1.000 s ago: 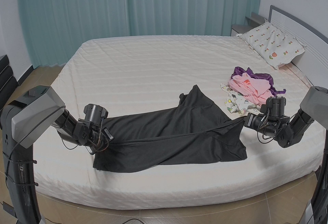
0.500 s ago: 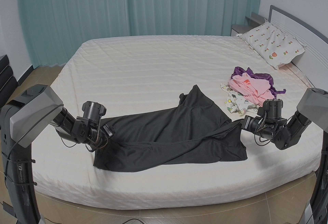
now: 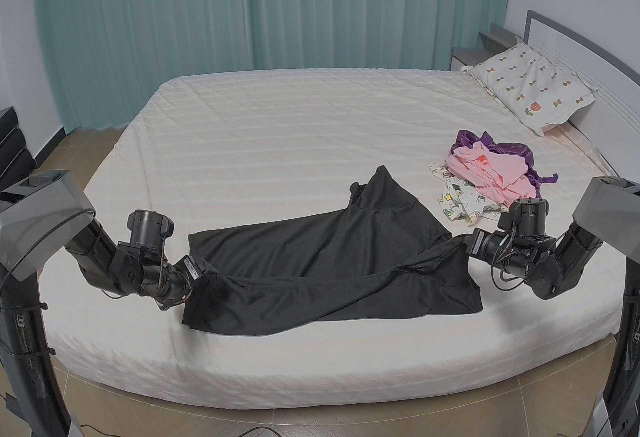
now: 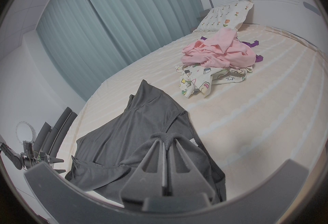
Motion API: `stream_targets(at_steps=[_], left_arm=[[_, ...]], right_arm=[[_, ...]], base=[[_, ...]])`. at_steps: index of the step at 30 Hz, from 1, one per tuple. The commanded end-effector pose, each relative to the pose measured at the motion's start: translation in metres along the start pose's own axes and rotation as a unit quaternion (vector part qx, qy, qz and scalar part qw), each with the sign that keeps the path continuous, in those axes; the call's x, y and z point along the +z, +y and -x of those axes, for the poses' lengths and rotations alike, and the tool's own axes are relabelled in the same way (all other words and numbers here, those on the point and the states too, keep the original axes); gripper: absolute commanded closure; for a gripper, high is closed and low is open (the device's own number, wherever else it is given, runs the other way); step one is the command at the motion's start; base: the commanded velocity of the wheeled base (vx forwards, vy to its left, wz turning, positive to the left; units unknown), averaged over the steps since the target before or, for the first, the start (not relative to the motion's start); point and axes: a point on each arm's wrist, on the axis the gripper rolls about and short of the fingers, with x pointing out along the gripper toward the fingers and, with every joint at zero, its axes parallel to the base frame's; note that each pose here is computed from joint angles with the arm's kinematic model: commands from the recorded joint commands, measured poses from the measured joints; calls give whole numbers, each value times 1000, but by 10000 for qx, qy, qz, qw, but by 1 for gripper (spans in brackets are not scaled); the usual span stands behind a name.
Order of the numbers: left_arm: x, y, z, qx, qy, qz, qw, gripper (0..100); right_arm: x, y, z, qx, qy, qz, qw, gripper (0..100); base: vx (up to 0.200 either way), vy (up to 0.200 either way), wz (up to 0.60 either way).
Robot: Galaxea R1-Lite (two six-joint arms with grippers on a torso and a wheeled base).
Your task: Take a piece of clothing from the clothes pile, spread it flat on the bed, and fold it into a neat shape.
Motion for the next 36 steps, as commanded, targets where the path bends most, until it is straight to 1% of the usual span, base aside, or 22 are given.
stream_targets(at_steps=[1,3,6,10,13,15,18,19,22,27,28,29,30,36], left_arm=[[-10,19,2,-125,78,-505,9986,0],[-12,22,0,-155,70,-625,9979,0],[-16,25,0,-253,90,-691,9972,0],[-15,26,0,-348,39,-784,9963,0],[-15,30,-2,-304,74,-835,9960,0],[-19,34,-5,-236,151,-956,9950,0],[-21,36,-5,-249,159,-1002,9945,0],[-23,37,-5,-239,160,-1008,9945,100],[-27,41,-4,-226,159,-1074,9938,100],[-34,48,-2,-71,253,-1266,9916,100],[-35,54,1,42,262,-1266,9916,100],[-35,54,1,42,262,-1266,9916,100],[-40,60,4,130,335,-1248,9915,100],[-48,75,15,313,487,-1417,9882,100]], right_arm=[[-7,4,-1,36,93,-1,10000,100],[-7,4,-1,45,106,5,9999,100],[-8,5,-1,52,109,9,9999,100],[-8,5,-1,54,119,12,9999,100],[-9,6,-1,67,125,19,9999,100],[-9,7,-1,79,132,25,9999,100],[-9,8,-1,88,128,29,9999,100],[-9,8,-1,88,128,29,9999,100],[-9,7,-2,79,132,25,9999,100],[-9,6,-3,67,125,19,9999,100],[-9,6,-3,67,125,26,9999,100],[-9,6,-3,67,125,26,9999,100],[-9,6,-3,67,125,26,9999,100],[-7,7,-4,79,81,29,9999,100]], base=[[0,0,0],[0,0,0],[0,0,0],[0,0,0],[0,0,0],[0,0,0],[0,0,0],[0,0,0],[0,0,0],[0,0,0],[0,0,0],[0,0,0],[0,0,0],[0,0,0]])
